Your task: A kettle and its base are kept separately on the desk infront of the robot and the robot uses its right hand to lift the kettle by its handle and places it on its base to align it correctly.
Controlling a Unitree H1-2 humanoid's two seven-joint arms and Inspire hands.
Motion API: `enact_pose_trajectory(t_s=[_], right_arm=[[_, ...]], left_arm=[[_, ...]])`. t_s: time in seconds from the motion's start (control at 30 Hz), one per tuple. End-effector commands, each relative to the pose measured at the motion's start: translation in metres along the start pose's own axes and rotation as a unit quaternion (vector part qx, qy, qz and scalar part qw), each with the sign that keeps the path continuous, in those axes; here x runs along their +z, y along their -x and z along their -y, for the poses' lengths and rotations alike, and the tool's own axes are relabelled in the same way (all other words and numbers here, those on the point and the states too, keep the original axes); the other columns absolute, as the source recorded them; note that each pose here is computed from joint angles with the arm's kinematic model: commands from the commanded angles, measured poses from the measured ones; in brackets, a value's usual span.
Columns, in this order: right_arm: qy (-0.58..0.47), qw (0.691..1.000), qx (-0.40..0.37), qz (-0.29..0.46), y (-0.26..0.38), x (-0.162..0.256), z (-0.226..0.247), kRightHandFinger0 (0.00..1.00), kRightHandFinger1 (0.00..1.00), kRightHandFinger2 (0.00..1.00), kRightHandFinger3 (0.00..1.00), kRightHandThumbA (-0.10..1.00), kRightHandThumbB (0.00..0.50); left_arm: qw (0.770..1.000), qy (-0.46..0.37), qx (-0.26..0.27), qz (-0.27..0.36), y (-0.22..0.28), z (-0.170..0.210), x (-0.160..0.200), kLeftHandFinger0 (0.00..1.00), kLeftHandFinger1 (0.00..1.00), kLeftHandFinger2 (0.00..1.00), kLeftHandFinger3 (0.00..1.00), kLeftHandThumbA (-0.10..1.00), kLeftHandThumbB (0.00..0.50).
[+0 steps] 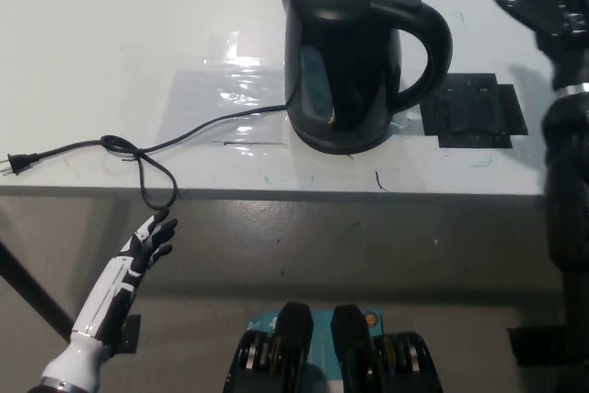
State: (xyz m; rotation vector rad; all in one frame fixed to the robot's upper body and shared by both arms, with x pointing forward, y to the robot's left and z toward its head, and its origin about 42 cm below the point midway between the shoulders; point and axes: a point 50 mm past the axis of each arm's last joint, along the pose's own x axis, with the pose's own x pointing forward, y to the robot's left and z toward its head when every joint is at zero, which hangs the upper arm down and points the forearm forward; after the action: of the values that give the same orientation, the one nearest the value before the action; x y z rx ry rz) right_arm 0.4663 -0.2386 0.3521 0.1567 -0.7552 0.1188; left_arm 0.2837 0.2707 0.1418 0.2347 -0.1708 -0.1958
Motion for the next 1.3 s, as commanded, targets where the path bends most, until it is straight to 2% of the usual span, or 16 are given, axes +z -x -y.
enact_pose_trajectory(t_s=[0.0,0.13,0.33,0.37,0.43,0.6,0.63,0.7,0.8,0.83,0.97,1.03,1.1,1.17,1.2,1.27], right_arm=[[0.08,0.983,0.012,0.165,0.008,0.116,0.004,1.0,1.0,1.0,1.0,0.9,0.5],[0.149,0.965,0.029,0.212,0.065,0.16,-0.003,1.0,1.0,1.0,1.0,0.94,0.5],[0.178,0.969,0.044,0.166,0.128,0.153,0.005,1.0,1.0,1.0,1.0,0.97,0.5],[0.186,0.97,0.044,0.153,0.138,0.147,0.008,1.0,1.0,1.0,1.0,1.0,0.5],[0.191,0.975,0.047,0.105,0.168,0.13,0.016,1.0,1.0,1.0,1.0,1.0,0.5],[0.202,0.977,0.047,0.05,0.2,0.106,0.026,1.0,1.0,1.0,1.0,1.0,0.487],[0.199,0.979,0.04,-0.002,0.222,0.087,0.03,1.0,1.0,1.0,1.0,1.0,0.495],[0.195,0.979,0.039,-0.035,0.237,0.073,0.031,1.0,1.0,1.0,1.0,1.0,0.488],[0.19,0.978,0.04,-0.075,0.254,0.047,0.031,1.0,1.0,1.0,1.0,1.0,0.454],[0.191,0.977,0.042,-0.087,0.259,0.039,0.032,1.0,1.0,1.0,1.0,1.0,0.428],[0.187,0.972,0.039,-0.135,0.276,0.015,0.036,1.0,1.0,1.0,1.0,1.0,0.443],[0.189,0.965,0.046,-0.179,0.288,-0.004,0.042,1.0,1.0,1.0,1.0,1.0,0.433],[0.185,0.961,0.05,-0.198,0.293,-0.013,0.044,1.0,1.0,1.0,1.0,1.0,0.422],[0.18,0.959,0.051,-0.211,0.296,-0.019,0.045,1.0,1.0,1.0,1.0,1.0,0.424],[0.175,0.959,0.052,-0.219,0.296,-0.022,0.046,1.0,1.0,1.0,1.0,1.0,0.409],[0.172,0.958,0.053,-0.225,0.296,-0.024,0.047,1.0,1.0,1.0,1.0,0.98,0.397]], left_arm=[[1.0,-0.011,-0.005,0.025,-0.005,-0.008,0.009,1.0,1.0,1.0,1.0,1.0,0.128],[1.0,-0.014,-0.004,0.024,-0.006,-0.009,0.009,1.0,1.0,1.0,1.0,1.0,0.117],[1.0,-0.009,-0.006,0.025,-0.004,-0.007,0.008,1.0,1.0,1.0,1.0,1.0,0.088],[1.0,-0.011,-0.007,0.026,-0.005,-0.006,0.008,1.0,1.0,1.0,1.0,1.0,0.085],[1.0,-0.015,-0.008,0.025,-0.004,-0.005,0.009,1.0,1.0,1.0,1.0,1.0,0.094],[1.0,-0.012,-0.008,0.023,-0.004,-0.005,0.009,1.0,1.0,1.0,1.0,1.0,0.104],[1.0,-0.011,-0.007,0.023,-0.002,-0.005,0.01,1.0,1.0,1.0,1.0,1.0,0.104],[1.0,-0.011,-0.007,0.023,0.0,-0.006,0.009,1.0,1.0,1.0,1.0,1.0,0.093],[1.0,-0.005,-0.009,0.023,0.002,-0.006,0.009,1.0,1.0,1.0,1.0,1.0,0.112],[1.0,-0.007,-0.008,0.023,0.004,-0.006,0.009,1.0,1.0,1.0,1.0,1.0,0.119],[1.0,-0.007,-0.005,0.019,0.01,-0.004,0.007,1.0,1.0,1.0,1.0,1.0,0.14],[1.0,0.0,-0.002,0.017,0.014,-0.003,0.006,1.0,1.0,1.0,1.0,1.0,0.163],[1.0,-0.001,-0.002,0.018,0.015,-0.003,0.006,1.0,1.0,1.0,1.0,1.0,0.157],[1.0,-0.004,0.0,0.016,0.015,-0.004,0.006,1.0,1.0,1.0,1.0,1.0,0.166],[1.0,-0.003,0.001,0.013,0.014,-0.004,0.006,1.0,1.0,1.0,1.0,1.0,0.193],[1.0,-0.002,0.0,0.011,0.013,-0.004,0.007,1.0,1.0,1.0,1.0,1.0,0.194]])
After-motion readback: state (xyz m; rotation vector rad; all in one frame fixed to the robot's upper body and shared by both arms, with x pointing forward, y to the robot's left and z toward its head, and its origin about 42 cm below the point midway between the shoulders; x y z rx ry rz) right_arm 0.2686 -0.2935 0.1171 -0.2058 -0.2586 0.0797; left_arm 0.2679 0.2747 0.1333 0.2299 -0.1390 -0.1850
